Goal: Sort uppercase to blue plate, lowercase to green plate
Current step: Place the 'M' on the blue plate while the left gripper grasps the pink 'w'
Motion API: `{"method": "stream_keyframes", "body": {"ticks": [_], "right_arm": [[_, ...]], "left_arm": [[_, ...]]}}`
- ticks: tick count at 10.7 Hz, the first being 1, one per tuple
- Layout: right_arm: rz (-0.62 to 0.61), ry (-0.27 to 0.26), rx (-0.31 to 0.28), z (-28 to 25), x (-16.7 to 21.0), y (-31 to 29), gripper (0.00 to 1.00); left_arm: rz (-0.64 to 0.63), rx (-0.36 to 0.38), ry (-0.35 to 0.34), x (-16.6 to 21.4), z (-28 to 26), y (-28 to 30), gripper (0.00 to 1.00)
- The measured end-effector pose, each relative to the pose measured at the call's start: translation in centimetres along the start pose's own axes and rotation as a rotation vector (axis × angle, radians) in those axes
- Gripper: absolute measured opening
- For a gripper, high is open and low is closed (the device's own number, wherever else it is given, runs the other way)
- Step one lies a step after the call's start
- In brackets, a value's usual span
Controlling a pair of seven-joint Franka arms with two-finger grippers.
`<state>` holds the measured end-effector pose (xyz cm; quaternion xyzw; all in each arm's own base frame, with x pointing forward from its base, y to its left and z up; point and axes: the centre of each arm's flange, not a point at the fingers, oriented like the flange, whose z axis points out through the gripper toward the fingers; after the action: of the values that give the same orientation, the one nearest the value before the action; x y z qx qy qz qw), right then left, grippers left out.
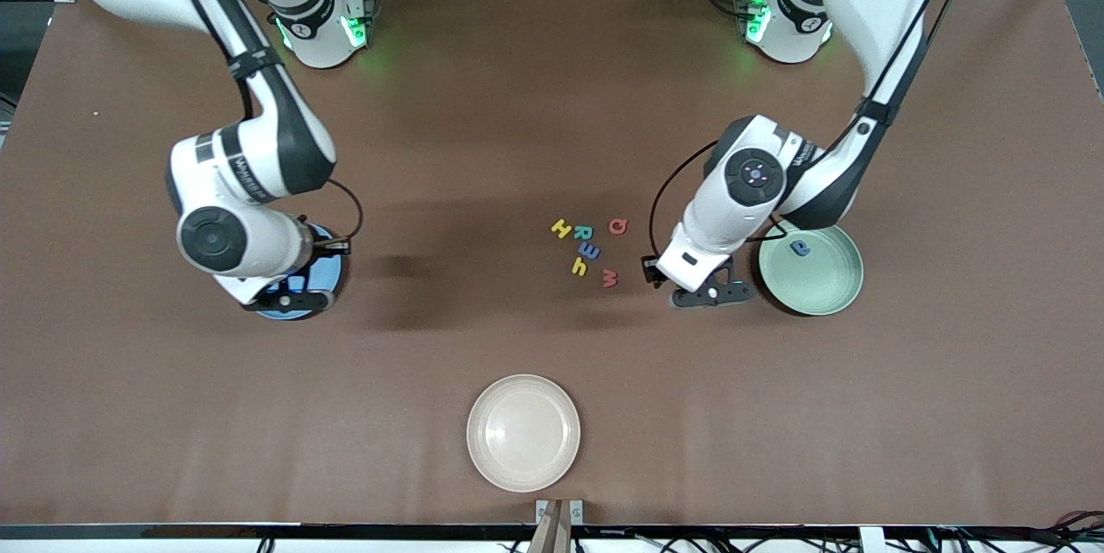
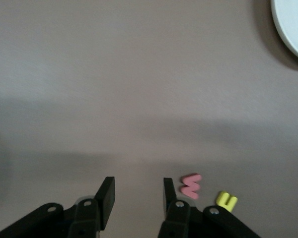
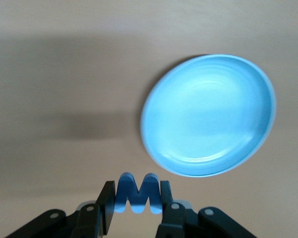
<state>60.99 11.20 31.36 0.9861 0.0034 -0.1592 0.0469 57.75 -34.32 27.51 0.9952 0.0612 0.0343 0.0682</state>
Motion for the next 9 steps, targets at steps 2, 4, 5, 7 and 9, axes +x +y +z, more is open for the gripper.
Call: {"method": "stream_keyframes", "body": {"ticks": [2,4,5,7,9], "right_arm": [[0.038,-0.016,0.010,2.4,1.0,4.9,0.41],[0.068,-0.009,0.024,6.0,2.1,7.3,0.41],[0.067,-0.008,0.027,7.4,2.6,7.2,0.41],[0.062,-0.010,0.030,8.6,3.0,6.7,0.41],[0.063,-0.005,0.031,8.3,3.0,6.7,0.65]], "left_arm": [[-0.015,0.011,0.007,-1.1,2.0,2.4,0.47],[-0.019,0.036,0.027,-2.0,3.9,4.6,0.47],[-0.015,0.050,0.030,-2.3,4.9,5.3,0.47],[-0.006,0.078,0.040,-3.2,6.5,6.3,0.47],[-0.006,0.092,0.039,-3.8,7.5,6.9,0.47]]}}
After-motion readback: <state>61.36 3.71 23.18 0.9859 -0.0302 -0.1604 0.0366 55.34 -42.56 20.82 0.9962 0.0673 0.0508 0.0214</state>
